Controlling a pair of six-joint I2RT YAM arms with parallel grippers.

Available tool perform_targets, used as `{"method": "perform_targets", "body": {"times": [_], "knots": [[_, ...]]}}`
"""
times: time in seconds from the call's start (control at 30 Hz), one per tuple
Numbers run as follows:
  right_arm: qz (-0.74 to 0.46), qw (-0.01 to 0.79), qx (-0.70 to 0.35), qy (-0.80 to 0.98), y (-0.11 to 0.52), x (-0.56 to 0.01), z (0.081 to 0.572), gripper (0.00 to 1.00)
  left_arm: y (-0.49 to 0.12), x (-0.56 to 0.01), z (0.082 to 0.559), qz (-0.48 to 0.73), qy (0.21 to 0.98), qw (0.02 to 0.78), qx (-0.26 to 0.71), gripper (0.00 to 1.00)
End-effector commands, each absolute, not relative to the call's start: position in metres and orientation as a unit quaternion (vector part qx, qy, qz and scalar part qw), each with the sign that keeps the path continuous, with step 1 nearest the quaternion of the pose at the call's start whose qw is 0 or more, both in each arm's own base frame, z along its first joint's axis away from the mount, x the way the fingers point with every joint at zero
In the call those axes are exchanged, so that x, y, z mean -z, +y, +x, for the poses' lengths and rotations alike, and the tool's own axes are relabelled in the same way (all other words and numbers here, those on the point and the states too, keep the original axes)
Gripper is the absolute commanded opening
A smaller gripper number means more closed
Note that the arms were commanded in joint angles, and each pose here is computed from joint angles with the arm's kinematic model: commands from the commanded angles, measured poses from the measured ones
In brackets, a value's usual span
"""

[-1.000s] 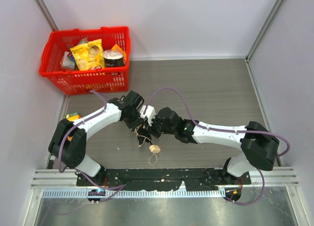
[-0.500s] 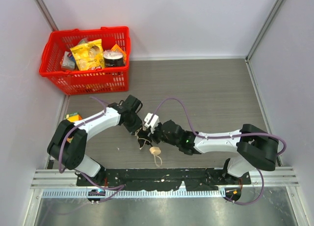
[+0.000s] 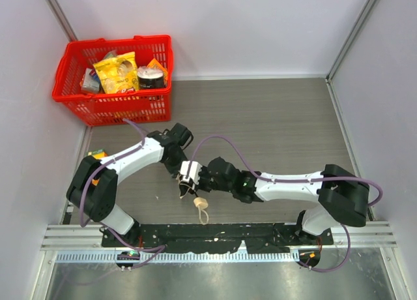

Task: Put away the umbrella

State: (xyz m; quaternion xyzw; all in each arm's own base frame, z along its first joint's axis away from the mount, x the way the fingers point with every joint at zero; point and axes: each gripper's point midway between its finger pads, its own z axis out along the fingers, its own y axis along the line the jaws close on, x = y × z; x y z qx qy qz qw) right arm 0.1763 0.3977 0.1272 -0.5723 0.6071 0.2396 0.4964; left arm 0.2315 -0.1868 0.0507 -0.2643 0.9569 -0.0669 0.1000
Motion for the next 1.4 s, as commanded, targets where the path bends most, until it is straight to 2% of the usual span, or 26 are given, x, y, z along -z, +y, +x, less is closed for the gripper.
{"method": "perform_targets", "body": {"times": [0.0, 0.17, 0.37, 0.67, 0.83, 0.9, 1.17, 1.27, 1.37], "knots": [[-0.516, 0.646, -0.321, 0.462, 0.460, -0.281, 0.170, 0.01, -0.159, -0.049, 0.269, -0.290, 0.931, 0.221, -0.007, 0.00], [-0.434, 0.679, -0.333, 0.490, 0.462, -0.295, 0.186, 0.01, -0.150, -0.044, 0.269, -0.313, 0.917, 0.244, -0.022, 0.00], [-0.441, 0.697, -0.321, 0.466, 0.476, -0.312, 0.162, 0.01, -0.150, -0.040, 0.275, -0.317, 0.912, 0.257, -0.036, 0.00], [-0.344, 0.733, -0.359, 0.464, 0.466, -0.356, 0.167, 0.01, -0.153, -0.034, 0.278, -0.326, 0.909, 0.257, -0.031, 0.00], [-0.337, 0.739, -0.360, 0.459, 0.467, -0.366, 0.166, 0.01, -0.151, -0.031, 0.279, -0.321, 0.910, 0.259, -0.043, 0.00], [-0.374, 0.730, -0.353, 0.450, 0.482, -0.355, 0.161, 0.01, -0.152, -0.025, 0.278, -0.320, 0.912, 0.253, -0.046, 0.00], [-0.572, 0.619, -0.255, 0.475, 0.517, -0.236, 0.152, 0.01, -0.151, -0.026, 0.282, -0.308, 0.913, 0.263, -0.055, 0.00], [-0.595, 0.600, -0.229, 0.483, 0.519, -0.215, 0.153, 0.01, -0.155, -0.021, 0.281, -0.306, 0.916, 0.255, -0.053, 0.00], [-0.585, 0.605, -0.256, 0.475, 0.513, -0.216, 0.143, 0.01, -0.154, -0.016, 0.278, -0.305, 0.917, 0.250, -0.055, 0.00]]}}
